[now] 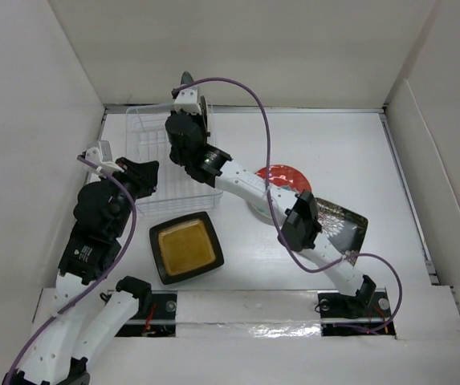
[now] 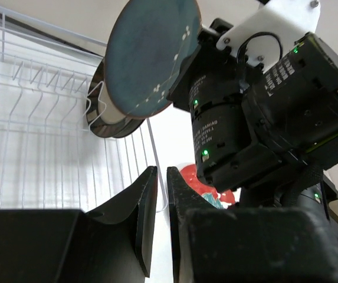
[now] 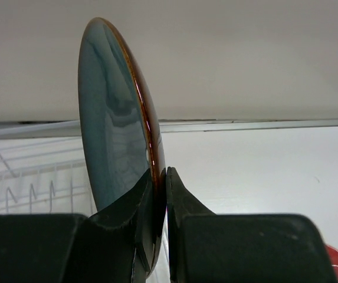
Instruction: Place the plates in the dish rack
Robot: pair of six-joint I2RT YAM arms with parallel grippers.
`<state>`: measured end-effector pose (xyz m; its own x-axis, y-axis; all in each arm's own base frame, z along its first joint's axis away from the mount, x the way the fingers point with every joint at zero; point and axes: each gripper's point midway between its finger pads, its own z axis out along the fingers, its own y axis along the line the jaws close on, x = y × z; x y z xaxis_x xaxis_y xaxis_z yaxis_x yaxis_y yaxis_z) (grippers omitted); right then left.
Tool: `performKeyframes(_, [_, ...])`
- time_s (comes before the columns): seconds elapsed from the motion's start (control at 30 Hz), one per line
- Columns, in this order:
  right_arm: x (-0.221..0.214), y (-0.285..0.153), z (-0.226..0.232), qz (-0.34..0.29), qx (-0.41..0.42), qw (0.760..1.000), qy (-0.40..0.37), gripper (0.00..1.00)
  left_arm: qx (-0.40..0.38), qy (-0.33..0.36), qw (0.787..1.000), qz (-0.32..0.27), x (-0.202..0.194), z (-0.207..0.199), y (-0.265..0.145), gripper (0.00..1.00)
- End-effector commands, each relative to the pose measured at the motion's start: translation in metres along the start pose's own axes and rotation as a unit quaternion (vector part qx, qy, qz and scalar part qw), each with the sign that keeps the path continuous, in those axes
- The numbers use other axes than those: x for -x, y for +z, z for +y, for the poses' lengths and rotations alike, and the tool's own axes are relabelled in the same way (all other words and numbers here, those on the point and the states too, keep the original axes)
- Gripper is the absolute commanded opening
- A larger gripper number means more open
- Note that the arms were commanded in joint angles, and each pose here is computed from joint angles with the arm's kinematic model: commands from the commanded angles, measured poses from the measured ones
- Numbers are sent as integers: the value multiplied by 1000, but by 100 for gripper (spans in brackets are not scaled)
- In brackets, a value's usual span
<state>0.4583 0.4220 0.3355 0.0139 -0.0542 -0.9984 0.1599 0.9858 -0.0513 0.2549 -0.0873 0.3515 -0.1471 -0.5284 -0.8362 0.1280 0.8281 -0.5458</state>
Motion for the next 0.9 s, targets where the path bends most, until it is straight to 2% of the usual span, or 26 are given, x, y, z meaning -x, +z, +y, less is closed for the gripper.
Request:
performKeyframes(0.0, [64,2,-27,-59,-51,989,126,0,-15,-3,1000,-12,6,-8,1,10])
performKeyframes(0.3, [42,25,-20,-61,-44,990,118,0,-5,-4,1000,2,-2,-8,1,10])
performKeyframes(0.7, [-16,32,4,-36,-33,997,64,0,15,-3,1000,8,-9,1,5,10])
performKeyframes(0.87, [-30,34,12,-29,-24,997,74,0,22,-6,1000,11,-13,4,8,10])
